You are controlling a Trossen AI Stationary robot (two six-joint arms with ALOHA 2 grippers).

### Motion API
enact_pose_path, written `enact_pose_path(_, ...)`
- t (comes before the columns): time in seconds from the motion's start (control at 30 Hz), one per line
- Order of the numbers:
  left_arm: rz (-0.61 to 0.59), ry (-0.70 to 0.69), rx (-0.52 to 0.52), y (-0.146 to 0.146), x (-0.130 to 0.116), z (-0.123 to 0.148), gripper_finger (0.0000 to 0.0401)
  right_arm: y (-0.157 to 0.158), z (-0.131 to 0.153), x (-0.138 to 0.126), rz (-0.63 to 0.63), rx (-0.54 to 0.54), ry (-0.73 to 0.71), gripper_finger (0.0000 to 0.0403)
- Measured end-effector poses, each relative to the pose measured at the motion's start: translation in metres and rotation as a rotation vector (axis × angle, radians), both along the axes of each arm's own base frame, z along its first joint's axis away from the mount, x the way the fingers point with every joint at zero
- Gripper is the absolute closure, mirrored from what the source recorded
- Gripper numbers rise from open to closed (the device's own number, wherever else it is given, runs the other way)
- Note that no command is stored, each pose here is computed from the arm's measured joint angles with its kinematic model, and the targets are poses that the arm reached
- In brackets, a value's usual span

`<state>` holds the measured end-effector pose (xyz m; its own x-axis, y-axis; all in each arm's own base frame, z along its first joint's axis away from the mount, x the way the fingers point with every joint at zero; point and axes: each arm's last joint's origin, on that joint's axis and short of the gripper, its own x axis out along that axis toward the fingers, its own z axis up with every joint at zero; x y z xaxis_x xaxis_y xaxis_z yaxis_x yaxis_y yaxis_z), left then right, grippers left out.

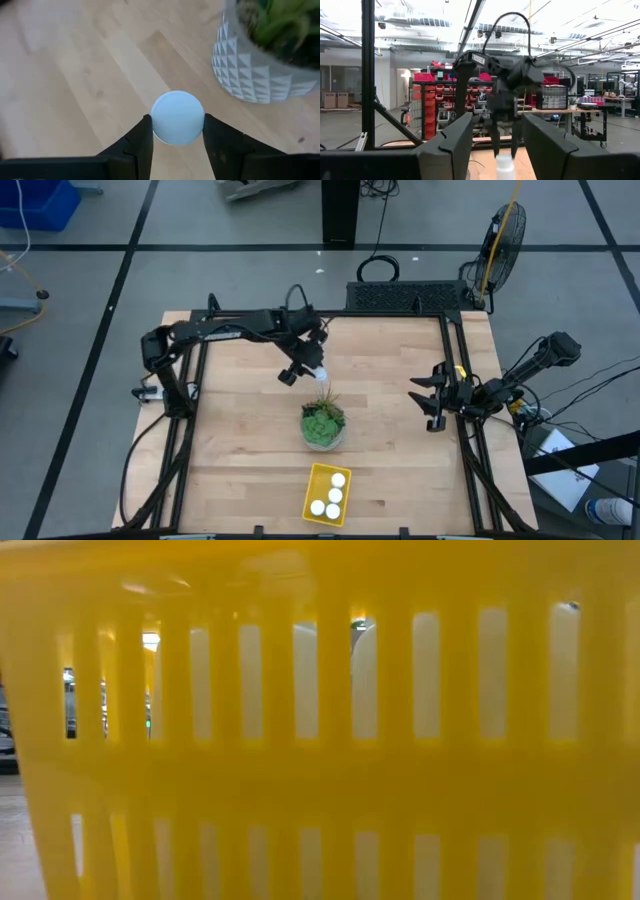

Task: Pick and place pill bottles into a basket
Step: Put the white pill bottle into the yellow bin

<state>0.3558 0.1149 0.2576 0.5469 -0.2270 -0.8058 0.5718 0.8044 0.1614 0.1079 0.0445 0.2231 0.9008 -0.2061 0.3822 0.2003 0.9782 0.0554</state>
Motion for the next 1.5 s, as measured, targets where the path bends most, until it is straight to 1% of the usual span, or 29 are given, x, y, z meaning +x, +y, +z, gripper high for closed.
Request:
enact_pose_path(0.17,0.084,-0.053,0.020,-0.002,-0.014,0.029,0.0254,0.000,0.000,0.000,0.000,-0.002,0.002,0.0242)
enact_pose_path(0.37,0.147,-0.116,0.048,-0.014,-0.033,0.062,0.0243,0.000,0.000,0.000,0.000,-0.001,0.002,0.0241)
enact_pose_path(0.5,0.161,-0.163,0.030,-0.027,-0.043,0.081,0.0249,0.000,0.000,0.000,0.000,-0.002,0.003,0.0243)
enact_pose_path(0.63,0.159,-0.180,-0.004,-0.044,-0.052,0.093,0.0250,0.000,0.000,0.000,0.000,-0.002,0.003,0.0241)
enact_pose_path(0.77,0.144,-0.194,-0.025,-0.065,-0.056,0.102,0.0242,0.000,0.000,0.000,0.000,-0.002,0.003,0.0242)
enact_pose_path(0.93,0.115,-0.209,-0.046,-0.093,-0.060,0.110,0.0245,0.000,0.000,0.000,0.000,-0.002,0.003,0.0241)
enact_pose_path(1.2,0.092,-0.201,-0.081,-0.139,-0.065,0.115,0.0241,0.000,0.000,0.000,0.000,-0.003,0.005,0.0242)
enact_pose_path(1.3,0.080,-0.216,-0.099,-0.152,-0.066,0.118,0.0245,0.000,0.000,0.000,0.000,-0.004,0.006,0.0241)
enact_pose_path(1.5,0.096,-0.249,-0.110,-0.170,-0.066,0.120,0.0242,0.000,-0.001,0.000,0.000,-0.004,0.006,0.0242)
